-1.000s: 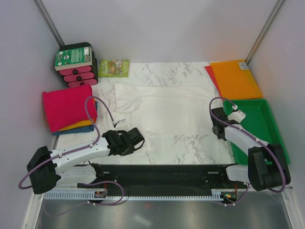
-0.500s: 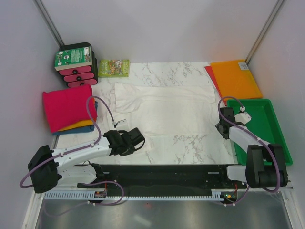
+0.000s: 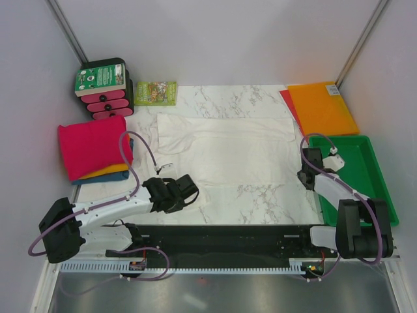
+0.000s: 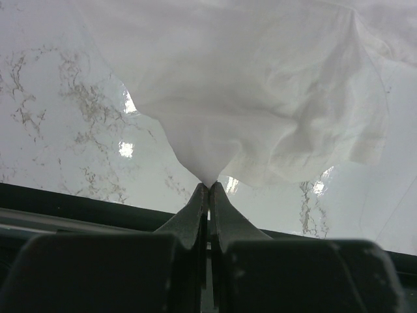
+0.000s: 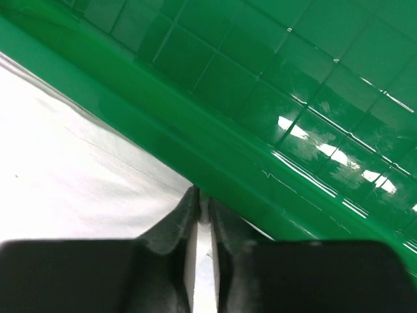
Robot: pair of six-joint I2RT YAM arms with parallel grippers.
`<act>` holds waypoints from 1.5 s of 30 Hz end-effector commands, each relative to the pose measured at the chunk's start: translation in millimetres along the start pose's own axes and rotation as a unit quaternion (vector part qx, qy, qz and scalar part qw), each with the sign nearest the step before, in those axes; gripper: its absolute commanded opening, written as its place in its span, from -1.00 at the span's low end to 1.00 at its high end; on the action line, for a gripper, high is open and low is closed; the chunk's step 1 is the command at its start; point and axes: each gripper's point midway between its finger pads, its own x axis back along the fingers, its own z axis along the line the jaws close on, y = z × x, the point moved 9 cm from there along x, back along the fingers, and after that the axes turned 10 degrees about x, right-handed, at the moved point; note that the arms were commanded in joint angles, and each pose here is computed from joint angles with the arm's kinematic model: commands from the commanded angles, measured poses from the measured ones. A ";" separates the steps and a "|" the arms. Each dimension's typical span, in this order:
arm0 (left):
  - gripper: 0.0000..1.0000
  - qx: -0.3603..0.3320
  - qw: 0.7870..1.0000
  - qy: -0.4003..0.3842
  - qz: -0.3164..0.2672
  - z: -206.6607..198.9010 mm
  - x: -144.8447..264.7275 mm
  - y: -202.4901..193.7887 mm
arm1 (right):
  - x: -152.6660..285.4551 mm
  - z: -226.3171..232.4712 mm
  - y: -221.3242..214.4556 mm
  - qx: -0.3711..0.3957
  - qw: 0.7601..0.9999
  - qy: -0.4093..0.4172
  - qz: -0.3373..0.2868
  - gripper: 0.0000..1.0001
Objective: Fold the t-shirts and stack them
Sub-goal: Fold the tshirt
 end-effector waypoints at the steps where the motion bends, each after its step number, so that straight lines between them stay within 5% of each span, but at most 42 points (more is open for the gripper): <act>1: -0.96 0.004 1.000 -0.022 -0.017 -5.2 5.3 5.2 | 4.7 -19.9 -22.5 0.024 0.998 -0.022 0.056 -0.76; 5: -0.96 0.005 1.000 -0.020 -0.019 -4.1 5.0 5.3 | 15.4 -22.5 -16.3 0.039 0.999 -0.014 0.033 -1.00; 18: -0.96 0.009 0.997 -0.040 -0.069 -9.2 26.5 26.6 | 54.9 -5.9 4.9 0.124 0.990 0.055 -0.026 -1.00; 30: -0.96 0.038 0.997 -0.052 -0.035 19.6 50.9 18.4 | 80.7 -2.4 20.2 0.151 0.983 0.091 -0.051 -1.00; 45: -0.96 -0.003 0.982 -0.084 -0.167 -20.5 85.9 83.3 | 94.1 23.0 50.3 0.153 0.980 0.104 -0.076 -1.00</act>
